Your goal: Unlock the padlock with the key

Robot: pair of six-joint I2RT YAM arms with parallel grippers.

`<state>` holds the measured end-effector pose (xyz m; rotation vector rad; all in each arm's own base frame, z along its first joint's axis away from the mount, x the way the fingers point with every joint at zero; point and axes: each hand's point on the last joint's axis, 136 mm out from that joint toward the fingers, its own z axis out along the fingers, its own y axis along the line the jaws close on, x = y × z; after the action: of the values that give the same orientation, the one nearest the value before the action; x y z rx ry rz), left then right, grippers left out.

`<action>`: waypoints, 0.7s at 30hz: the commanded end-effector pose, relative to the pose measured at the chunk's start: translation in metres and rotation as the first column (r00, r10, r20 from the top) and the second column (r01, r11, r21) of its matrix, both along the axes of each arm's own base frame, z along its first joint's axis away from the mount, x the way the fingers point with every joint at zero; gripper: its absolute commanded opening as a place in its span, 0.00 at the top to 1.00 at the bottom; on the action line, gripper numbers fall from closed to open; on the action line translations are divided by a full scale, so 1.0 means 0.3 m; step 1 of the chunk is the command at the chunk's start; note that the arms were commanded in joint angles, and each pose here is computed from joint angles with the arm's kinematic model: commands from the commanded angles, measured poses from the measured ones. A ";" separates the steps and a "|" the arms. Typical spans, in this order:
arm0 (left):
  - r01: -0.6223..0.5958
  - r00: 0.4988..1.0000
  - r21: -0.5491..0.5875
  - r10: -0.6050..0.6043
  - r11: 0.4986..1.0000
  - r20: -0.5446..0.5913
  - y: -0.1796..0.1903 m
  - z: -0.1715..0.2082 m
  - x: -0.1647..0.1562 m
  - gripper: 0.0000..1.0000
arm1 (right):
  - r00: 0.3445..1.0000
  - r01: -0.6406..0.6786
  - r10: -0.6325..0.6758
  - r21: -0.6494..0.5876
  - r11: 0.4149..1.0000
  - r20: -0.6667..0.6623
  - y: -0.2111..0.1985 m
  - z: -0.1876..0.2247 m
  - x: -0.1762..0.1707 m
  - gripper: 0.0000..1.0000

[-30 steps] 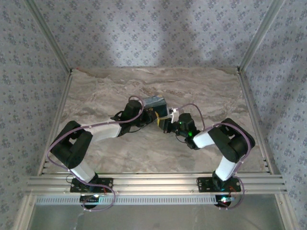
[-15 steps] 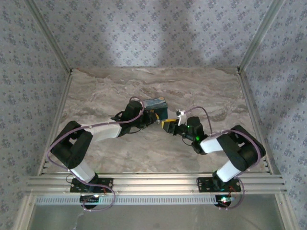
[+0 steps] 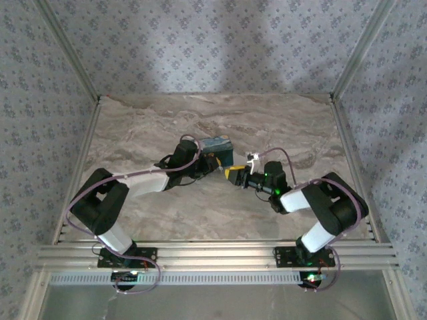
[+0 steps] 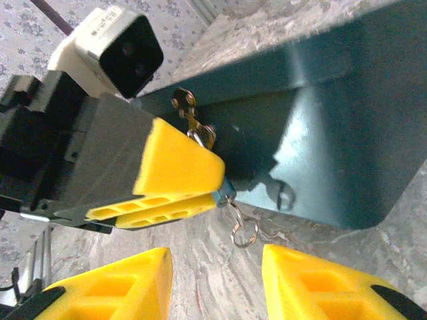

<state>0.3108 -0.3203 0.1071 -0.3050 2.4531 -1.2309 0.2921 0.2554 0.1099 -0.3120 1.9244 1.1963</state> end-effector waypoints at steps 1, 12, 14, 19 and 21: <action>0.019 0.998 -0.060 -0.015 0.998 0.057 -0.021 0.101 0.003 0.87 | 1.000 -0.021 0.021 0.079 0.997 -0.005 0.027 0.035 0.019 0.61; 0.018 0.998 -0.064 -0.015 0.998 0.056 -0.022 0.103 0.004 0.87 | 0.999 -0.026 0.029 0.103 0.994 -0.026 0.070 0.007 0.052 0.65; 0.019 0.998 -0.064 -0.015 0.998 0.056 -0.022 0.103 0.004 0.87 | 0.999 -0.024 0.028 0.106 0.994 -0.032 0.073 0.001 0.059 0.66; 0.019 0.998 -0.064 -0.016 0.998 0.056 -0.024 0.103 0.004 0.87 | 0.999 -0.024 0.029 0.107 0.994 -0.043 0.082 -0.014 0.066 0.67; 0.019 0.998 -0.064 -0.016 0.998 0.056 -0.023 0.103 0.003 0.87 | 0.999 -0.022 0.027 0.110 0.994 -0.047 0.084 -0.019 0.067 0.68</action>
<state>0.3108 -0.3204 0.1071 -0.3086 2.4537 -1.2325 0.3096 0.2740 0.0953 -0.2406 1.9350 1.3021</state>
